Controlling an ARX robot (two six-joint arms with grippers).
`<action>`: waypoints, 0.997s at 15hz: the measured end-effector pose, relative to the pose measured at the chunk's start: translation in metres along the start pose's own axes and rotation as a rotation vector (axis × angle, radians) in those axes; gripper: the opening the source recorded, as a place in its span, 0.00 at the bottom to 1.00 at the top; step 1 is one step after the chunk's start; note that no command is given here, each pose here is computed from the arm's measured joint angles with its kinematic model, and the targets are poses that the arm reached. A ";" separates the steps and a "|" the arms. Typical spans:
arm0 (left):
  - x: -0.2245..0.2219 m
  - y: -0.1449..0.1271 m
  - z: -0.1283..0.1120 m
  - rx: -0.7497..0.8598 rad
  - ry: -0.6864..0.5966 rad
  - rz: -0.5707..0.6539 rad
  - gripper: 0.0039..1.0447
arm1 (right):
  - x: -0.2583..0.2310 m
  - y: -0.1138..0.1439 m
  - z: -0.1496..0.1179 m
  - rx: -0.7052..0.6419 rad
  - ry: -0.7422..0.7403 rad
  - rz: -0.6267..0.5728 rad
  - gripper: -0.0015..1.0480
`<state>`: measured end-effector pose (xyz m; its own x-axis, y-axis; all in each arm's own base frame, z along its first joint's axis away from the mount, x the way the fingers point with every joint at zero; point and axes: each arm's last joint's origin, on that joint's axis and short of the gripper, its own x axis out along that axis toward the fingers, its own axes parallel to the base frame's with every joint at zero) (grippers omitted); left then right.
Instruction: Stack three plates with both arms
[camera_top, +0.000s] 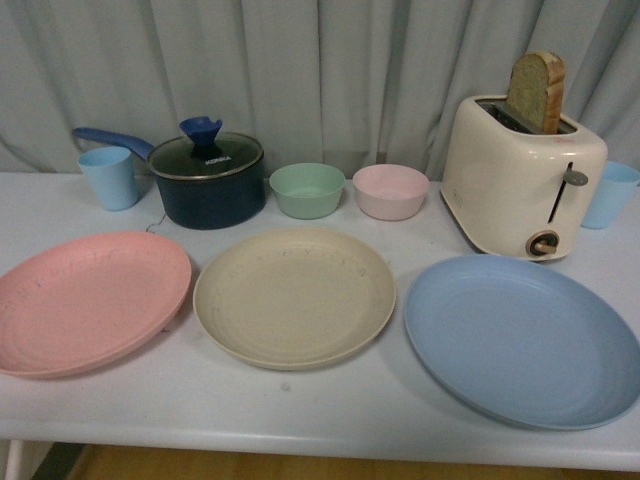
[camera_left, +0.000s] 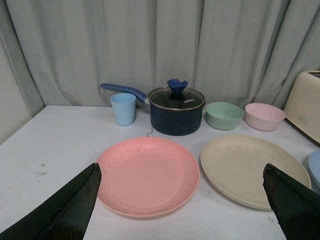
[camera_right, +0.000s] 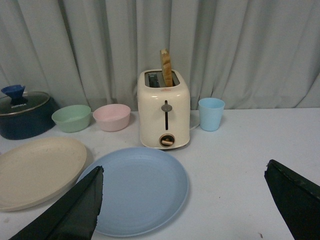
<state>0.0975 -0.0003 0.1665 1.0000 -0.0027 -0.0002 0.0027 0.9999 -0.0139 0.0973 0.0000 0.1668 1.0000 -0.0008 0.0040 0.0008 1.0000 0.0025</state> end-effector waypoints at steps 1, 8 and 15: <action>0.000 0.000 0.000 0.000 0.000 0.000 0.94 | 0.000 0.000 0.000 0.000 0.000 0.000 0.94; 0.000 0.000 0.000 0.000 0.000 0.000 0.94 | 0.000 0.000 0.000 0.000 0.000 0.000 0.94; 0.000 0.000 0.000 0.000 0.000 0.000 0.94 | 0.000 0.000 0.000 0.000 0.000 0.000 0.94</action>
<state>0.0975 -0.0003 0.1665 1.0000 -0.0027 -0.0002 0.0027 0.9999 -0.0139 0.0973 0.0000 0.1668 1.0000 -0.0008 0.0040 0.0008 1.0000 0.0025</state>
